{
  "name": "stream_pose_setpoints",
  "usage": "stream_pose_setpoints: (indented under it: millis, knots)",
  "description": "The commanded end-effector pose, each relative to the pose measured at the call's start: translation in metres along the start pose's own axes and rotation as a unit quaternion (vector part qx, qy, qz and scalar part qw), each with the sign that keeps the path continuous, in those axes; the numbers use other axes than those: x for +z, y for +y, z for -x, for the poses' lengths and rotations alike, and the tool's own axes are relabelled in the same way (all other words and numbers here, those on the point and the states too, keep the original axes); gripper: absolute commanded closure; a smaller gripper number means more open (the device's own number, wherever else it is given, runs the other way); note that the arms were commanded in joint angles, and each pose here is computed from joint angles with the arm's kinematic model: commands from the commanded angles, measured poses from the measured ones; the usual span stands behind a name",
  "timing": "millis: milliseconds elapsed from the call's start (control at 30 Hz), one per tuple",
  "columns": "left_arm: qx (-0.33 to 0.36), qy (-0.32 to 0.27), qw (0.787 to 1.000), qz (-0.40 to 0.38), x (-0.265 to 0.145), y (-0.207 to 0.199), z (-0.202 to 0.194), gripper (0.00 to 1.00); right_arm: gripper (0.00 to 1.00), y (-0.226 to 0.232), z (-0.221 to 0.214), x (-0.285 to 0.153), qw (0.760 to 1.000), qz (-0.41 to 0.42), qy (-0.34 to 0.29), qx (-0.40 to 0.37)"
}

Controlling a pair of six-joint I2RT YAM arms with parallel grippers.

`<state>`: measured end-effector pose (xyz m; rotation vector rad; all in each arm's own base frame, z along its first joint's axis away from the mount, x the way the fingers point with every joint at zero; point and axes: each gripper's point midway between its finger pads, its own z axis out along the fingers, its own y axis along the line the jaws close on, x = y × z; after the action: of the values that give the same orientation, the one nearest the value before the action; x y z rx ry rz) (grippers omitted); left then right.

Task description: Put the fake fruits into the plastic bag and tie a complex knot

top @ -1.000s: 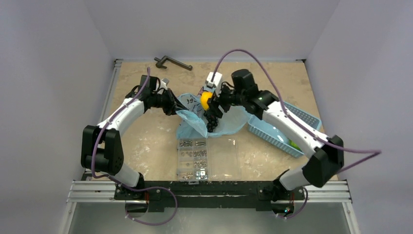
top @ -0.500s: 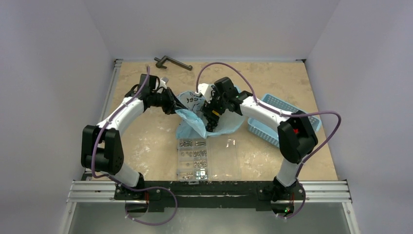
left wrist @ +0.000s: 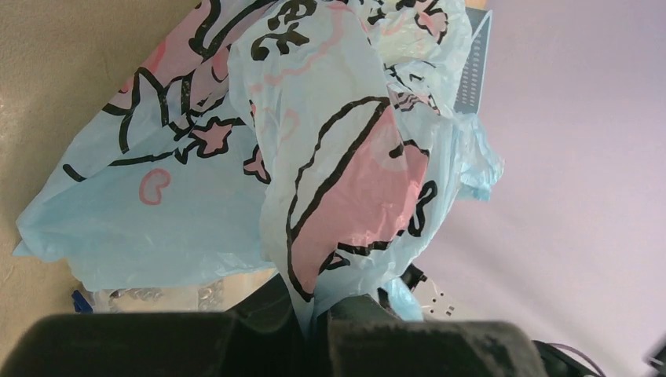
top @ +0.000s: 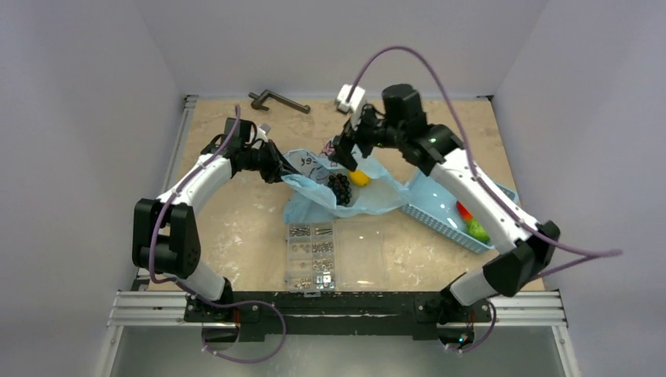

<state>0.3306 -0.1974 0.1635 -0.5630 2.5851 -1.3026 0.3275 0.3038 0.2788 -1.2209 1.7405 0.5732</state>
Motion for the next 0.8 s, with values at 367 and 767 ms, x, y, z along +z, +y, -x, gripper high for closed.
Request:
stream_pose_setpoints:
  millis: [367,767]
  knots:
    - [0.031,-0.019,0.999,-0.011,-0.009,-0.01,0.006,1.0,0.29,-0.173,-0.179,-0.224,0.894,-0.325,0.112,0.286]
    - [0.032,-0.017,0.999,-0.002,-0.007,-0.002,0.003,1.0,0.27,-0.119,-0.349,-0.247,0.839,-0.32,0.315,0.308]
